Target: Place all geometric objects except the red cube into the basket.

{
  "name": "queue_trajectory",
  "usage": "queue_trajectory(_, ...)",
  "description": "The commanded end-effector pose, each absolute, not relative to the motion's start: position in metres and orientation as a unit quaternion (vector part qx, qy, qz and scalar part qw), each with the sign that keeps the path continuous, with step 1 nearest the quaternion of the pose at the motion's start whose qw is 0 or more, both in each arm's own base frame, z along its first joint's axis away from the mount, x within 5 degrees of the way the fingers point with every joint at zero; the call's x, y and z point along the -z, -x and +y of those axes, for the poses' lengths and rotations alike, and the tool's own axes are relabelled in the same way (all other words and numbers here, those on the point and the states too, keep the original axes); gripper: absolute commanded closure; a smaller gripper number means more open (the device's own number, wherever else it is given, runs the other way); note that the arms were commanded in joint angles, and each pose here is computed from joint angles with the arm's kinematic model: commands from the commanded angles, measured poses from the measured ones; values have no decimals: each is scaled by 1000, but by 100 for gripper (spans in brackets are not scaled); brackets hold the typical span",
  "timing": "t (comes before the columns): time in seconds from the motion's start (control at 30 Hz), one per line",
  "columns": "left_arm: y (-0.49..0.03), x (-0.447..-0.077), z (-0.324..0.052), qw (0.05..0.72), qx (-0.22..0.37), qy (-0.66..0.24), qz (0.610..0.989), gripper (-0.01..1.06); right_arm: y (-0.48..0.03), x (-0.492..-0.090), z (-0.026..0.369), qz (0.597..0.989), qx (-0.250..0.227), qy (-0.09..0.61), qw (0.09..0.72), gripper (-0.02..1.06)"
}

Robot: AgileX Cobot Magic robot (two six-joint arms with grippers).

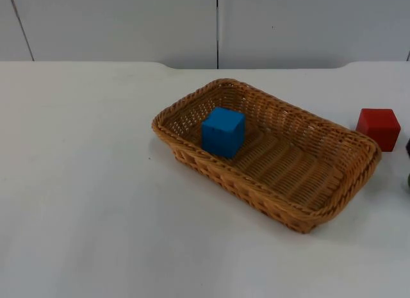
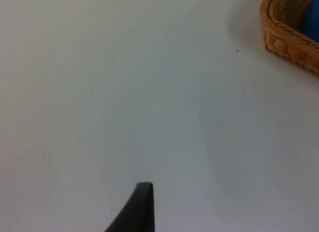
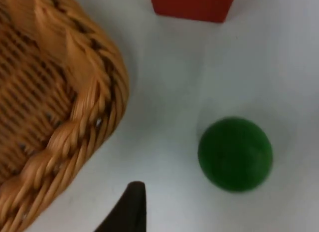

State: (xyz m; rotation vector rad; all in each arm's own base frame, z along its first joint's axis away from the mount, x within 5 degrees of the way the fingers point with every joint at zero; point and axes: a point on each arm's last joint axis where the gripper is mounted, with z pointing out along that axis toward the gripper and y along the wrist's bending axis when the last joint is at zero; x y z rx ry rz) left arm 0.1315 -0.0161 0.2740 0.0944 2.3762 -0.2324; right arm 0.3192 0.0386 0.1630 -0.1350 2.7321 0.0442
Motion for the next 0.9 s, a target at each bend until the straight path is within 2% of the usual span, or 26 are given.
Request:
queue_trajectory(0.0, -131, -275, -16, 376, 91, -34, 921, 0, -328, -155, 37, 974, -12, 55, 219, -1)
queue_trajectory(0.13, -131, -275, -16, 376, 91, -34, 921, 0, -339, -125, 39, 971, -9, 72, 226, -1)
queue_trajectory(0.4, -131, -275, -16, 376, 91, -34, 921, 0, -343, -99, 39, 973, -5, 88, 212, 3)
queue_trajectory(0.5, -131, -275, -16, 377, 91, -34, 921, 0, -343, -95, 39, 974, -5, 87, 208, 22)
queue_trajectory(0.53, -131, -275, -16, 377, 91, -34, 921, 0, -343, -95, 39, 974, -5, 87, 208, 22)
queue_trajectory(0.57, -131, -275, -16, 377, 91, -34, 921, 0, -343, -95, 39, 974, -5, 86, 208, 31)
queue_trajectory(0.7, -131, -275, -16, 377, 91, -34, 921, 0, -342, -101, 39, 974, -8, 74, 212, 86)
queue_trajectory(0.73, -131, -275, -16, 377, 91, -34, 921, 0, -342, -101, 39, 974, -8, 74, 212, 86)
queue_trajectory(0.77, -132, -275, -16, 379, 90, -34, 920, 0, -342, -107, 39, 973, -8, 74, 217, 101)
queue_trajectory(0.87, -132, -275, -16, 379, 90, -34, 920, 0, -339, -134, 39, 968, -9, 73, 239, 104)
